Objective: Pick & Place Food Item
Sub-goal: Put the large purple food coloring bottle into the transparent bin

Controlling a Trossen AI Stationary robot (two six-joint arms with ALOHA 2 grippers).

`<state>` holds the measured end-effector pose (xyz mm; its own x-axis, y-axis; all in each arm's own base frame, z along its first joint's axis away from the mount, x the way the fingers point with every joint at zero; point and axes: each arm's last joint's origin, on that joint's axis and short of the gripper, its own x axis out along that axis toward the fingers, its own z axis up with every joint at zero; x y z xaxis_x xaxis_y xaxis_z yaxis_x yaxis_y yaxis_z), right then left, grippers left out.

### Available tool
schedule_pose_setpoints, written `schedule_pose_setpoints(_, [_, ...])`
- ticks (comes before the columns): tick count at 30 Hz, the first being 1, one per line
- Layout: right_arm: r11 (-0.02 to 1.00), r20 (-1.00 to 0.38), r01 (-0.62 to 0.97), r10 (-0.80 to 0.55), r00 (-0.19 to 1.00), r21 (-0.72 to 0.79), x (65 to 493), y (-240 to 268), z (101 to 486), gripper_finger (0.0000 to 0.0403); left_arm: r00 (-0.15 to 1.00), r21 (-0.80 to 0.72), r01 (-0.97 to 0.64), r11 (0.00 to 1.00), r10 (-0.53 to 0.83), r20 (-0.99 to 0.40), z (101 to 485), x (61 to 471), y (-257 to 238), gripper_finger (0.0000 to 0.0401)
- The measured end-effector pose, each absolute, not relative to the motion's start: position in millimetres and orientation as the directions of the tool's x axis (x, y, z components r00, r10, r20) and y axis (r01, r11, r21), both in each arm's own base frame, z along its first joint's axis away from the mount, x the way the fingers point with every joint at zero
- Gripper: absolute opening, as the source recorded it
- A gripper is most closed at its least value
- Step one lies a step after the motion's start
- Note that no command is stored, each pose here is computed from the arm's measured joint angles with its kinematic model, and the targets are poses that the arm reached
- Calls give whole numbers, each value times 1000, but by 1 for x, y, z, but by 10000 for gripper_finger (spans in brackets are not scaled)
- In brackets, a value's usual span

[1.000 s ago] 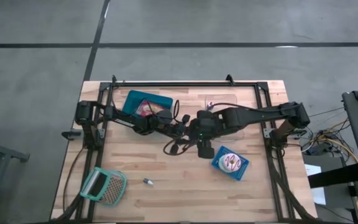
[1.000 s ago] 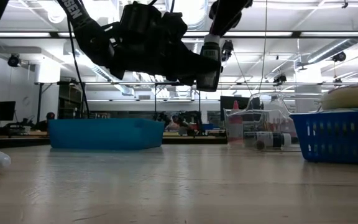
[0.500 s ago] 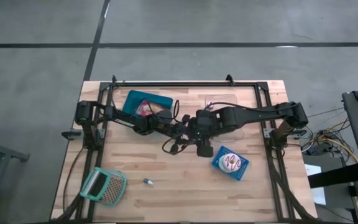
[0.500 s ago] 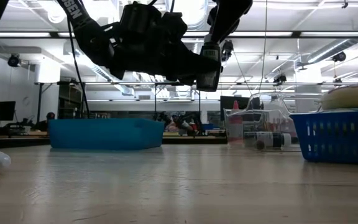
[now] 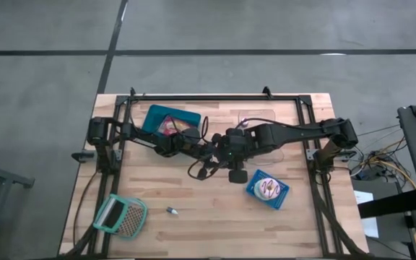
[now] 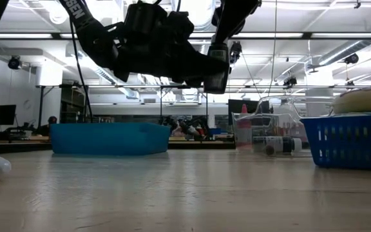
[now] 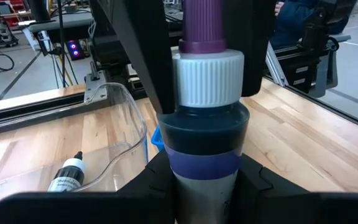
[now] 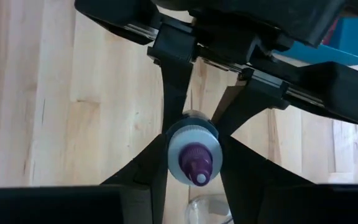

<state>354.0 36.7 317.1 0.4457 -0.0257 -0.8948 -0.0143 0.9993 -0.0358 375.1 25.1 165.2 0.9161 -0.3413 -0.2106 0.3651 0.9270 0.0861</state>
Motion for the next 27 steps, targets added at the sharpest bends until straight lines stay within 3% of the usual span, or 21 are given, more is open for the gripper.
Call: schedule_pose_setpoints(27, [997,-904,-54,-25,427,-53,353,39,305,109,914,94,364,926,-337,-225,163,375,26,87])
